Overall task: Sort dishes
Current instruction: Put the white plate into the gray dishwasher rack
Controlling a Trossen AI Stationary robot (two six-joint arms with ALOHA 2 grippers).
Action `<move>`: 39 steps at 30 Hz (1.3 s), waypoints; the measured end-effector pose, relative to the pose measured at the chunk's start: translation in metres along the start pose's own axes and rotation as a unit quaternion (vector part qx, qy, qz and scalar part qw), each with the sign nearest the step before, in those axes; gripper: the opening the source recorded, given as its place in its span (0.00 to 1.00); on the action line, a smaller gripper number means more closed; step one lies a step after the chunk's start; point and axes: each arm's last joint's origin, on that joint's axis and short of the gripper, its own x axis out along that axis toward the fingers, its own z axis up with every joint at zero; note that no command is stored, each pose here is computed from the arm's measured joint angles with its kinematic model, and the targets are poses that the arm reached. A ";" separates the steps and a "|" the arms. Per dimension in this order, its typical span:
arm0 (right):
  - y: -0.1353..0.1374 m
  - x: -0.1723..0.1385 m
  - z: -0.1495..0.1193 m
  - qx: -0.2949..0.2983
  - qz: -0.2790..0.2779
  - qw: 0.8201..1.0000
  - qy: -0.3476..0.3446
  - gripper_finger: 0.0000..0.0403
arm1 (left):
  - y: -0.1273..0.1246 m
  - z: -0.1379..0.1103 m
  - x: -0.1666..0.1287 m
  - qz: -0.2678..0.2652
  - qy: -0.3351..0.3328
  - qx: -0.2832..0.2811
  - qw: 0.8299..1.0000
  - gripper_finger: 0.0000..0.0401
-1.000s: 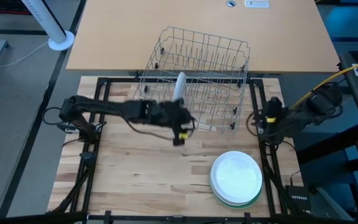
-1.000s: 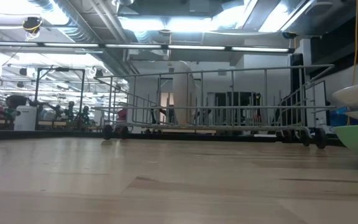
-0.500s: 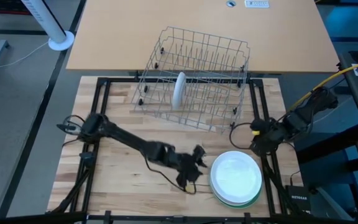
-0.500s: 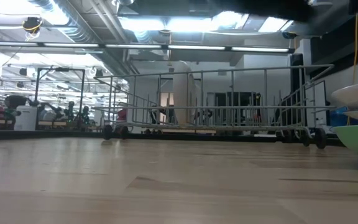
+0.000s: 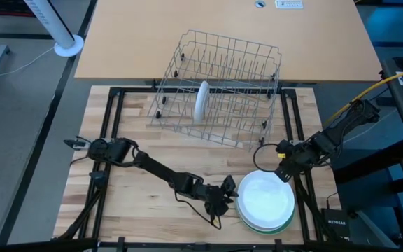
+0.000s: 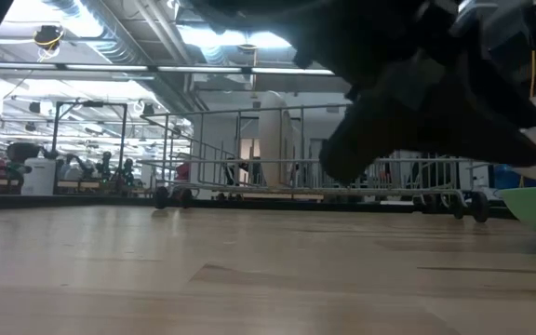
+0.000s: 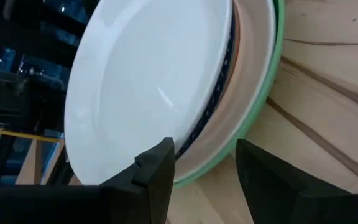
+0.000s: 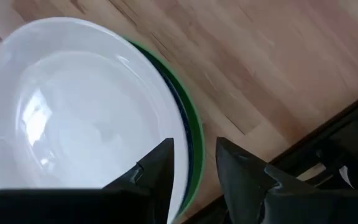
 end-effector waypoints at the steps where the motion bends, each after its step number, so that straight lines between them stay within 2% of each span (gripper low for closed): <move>1: 0.000 0.000 0.000 0.000 0.002 1.000 0.000 0.31 | 0.000 0.000 0.000 0.000 0.000 -0.001 1.000 0.40; 10: 0.006 0.004 0.001 0.006 0.002 1.000 -0.005 0.31 | 0.003 0.003 0.000 0.017 -0.016 -0.007 1.000 0.40; 29: 0.023 0.026 0.002 0.017 -0.059 0.998 0.018 0.31 | 0.003 0.003 0.000 0.017 -0.015 0.002 1.000 0.40; 39: 0.027 0.028 0.003 0.003 -0.050 0.999 0.018 0.31 | 0.003 0.003 0.000 0.017 -0.015 0.002 1.000 0.40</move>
